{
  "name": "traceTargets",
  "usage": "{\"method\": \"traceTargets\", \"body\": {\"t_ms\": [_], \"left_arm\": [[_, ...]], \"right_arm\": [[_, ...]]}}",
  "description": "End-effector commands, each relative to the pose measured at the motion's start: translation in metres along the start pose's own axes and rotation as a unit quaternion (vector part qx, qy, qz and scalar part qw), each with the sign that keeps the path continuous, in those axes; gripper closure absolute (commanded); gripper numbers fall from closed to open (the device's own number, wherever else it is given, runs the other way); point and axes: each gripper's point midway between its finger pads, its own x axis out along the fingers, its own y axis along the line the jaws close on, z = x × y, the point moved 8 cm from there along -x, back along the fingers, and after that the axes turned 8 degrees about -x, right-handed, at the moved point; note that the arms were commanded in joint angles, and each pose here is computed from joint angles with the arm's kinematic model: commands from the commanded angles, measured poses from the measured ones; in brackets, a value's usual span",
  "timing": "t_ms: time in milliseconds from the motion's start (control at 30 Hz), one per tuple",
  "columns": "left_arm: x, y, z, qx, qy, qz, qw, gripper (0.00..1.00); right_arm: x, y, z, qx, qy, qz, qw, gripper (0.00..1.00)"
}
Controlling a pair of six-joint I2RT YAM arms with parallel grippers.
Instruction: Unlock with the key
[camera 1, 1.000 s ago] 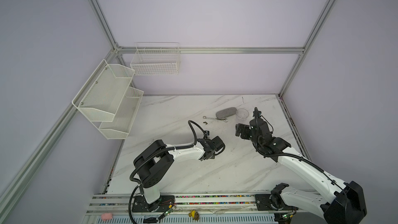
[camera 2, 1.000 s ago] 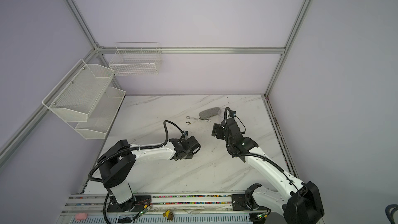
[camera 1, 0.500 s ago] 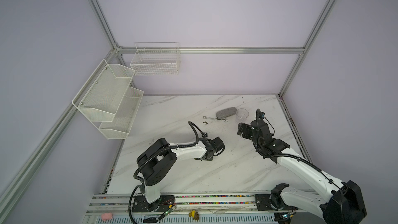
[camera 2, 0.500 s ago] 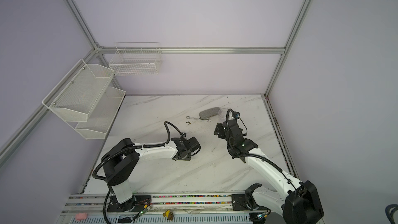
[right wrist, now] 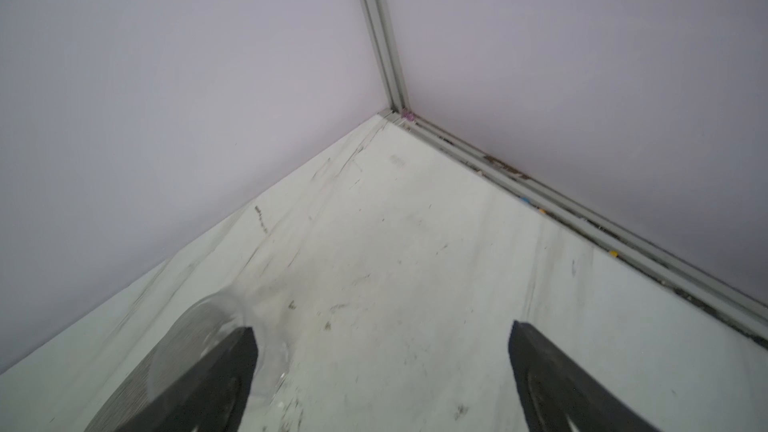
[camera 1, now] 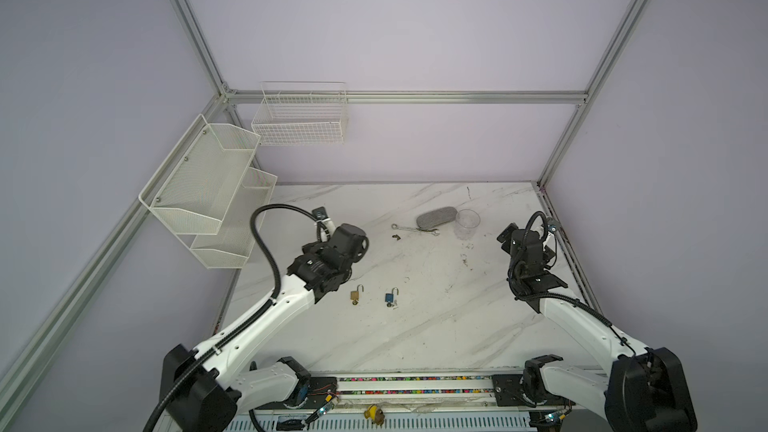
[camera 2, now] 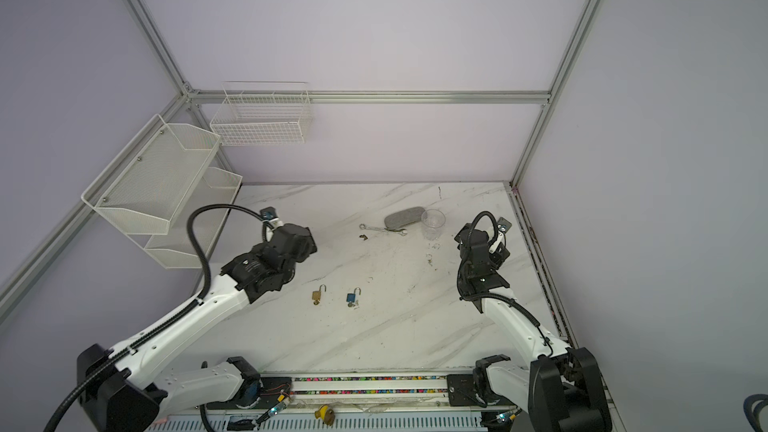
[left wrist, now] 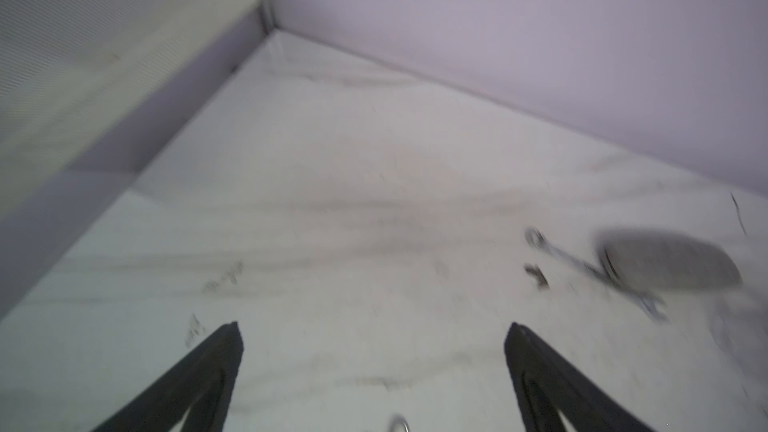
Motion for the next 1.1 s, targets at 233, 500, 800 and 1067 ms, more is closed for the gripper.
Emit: {"method": "traceTargets", "body": {"t_ms": [233,500,800,1067], "left_arm": [[0.083,0.077,-0.045,0.102,-0.126,-0.008,0.987,0.00],[0.120,0.066,-0.057,0.105,-0.140,-0.075,0.982,0.00],[0.152,0.070,-0.073,0.101,-0.105,-0.067,0.987,0.00],[0.151,0.070,-0.073,0.105,-0.111,-0.069,0.986,0.00]], "right_arm": [[0.054,0.009,-0.033,-0.068,-0.081,0.088,0.991,0.03],[0.064,0.015,-0.050,-0.113,-0.138,0.183,0.967,0.03],[0.066,0.021,-0.055,-0.129,-0.139,0.178,0.966,0.03],[0.069,0.025,-0.056,-0.139,-0.129,0.178,0.966,0.03]]}}
